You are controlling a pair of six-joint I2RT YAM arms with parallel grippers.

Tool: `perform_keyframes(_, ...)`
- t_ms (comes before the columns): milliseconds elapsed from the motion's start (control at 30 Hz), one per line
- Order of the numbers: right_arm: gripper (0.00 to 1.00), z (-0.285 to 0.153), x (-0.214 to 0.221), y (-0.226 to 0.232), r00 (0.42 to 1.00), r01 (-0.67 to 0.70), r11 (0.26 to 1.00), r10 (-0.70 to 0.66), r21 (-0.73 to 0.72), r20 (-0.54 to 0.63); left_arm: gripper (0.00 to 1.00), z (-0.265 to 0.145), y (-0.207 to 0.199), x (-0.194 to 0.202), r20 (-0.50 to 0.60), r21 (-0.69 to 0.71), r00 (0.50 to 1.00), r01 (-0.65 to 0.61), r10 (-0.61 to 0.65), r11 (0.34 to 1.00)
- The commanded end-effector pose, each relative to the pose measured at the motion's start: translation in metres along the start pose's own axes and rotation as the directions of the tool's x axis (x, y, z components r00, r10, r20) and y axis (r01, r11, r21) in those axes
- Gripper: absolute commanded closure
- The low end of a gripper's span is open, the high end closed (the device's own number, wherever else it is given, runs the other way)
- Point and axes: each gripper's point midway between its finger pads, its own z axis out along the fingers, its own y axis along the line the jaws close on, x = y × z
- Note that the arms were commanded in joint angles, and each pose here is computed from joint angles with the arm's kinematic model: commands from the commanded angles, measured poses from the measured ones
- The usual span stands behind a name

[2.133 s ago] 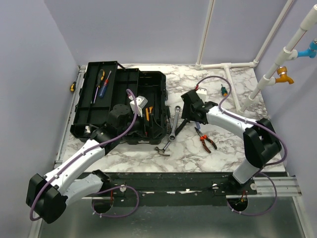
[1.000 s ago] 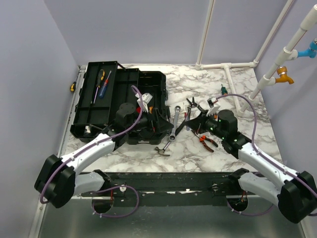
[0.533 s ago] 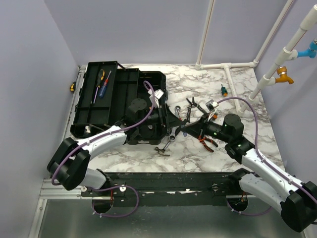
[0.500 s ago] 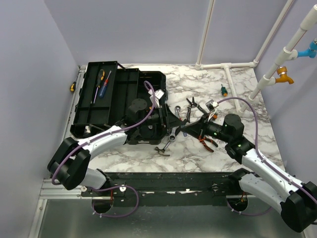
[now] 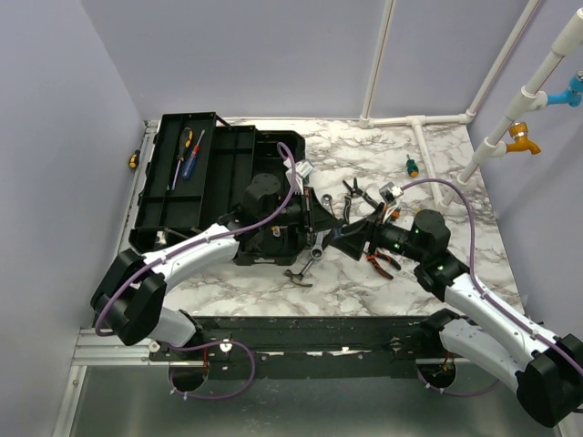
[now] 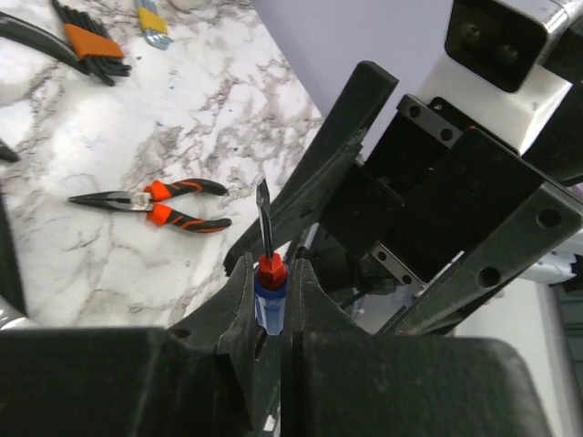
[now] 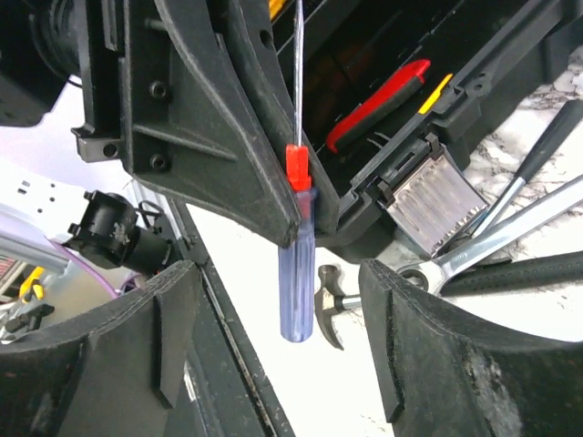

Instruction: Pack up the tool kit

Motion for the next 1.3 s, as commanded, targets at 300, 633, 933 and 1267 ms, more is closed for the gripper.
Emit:
perform_keyframes(300, 0.17, -0.022, -0.023, -0.025, 0.989, 0.017, 0.975, -0.049, 0.222, 0.142, 1.0, -0.175, 0.087, -0.08, -0.177, -0.879, 0.943, -0.28, 0.281, 0.386)
perform_keyframes(633, 0.17, -0.02, -0.019, -0.027, 0.995, 0.017, 0.972, -0.04, 0.235, 0.092, 1.0, -0.245, 0.147, -0.11, -0.332, -0.94, 0.941, -0.323, 0.067, -0.114)
perform_keyframes(933, 0.18, -0.024, -0.008, -0.043, 0.995, -0.027, 0.953, -0.004, 0.303, 0.101, 1.0, -0.269, 0.164, -0.12, -0.335, -0.911, 0.942, -0.317, 0.025, -0.265)
perform_keyframes(1267, 0.2, -0.033, -0.007, -0.07, 0.991, -0.081, 0.89, 0.026, 0.449, 0.128, 1.0, -0.273, 0.161, -0.124, -0.323, -0.911, 0.946, -0.304, 0.025, -0.28)
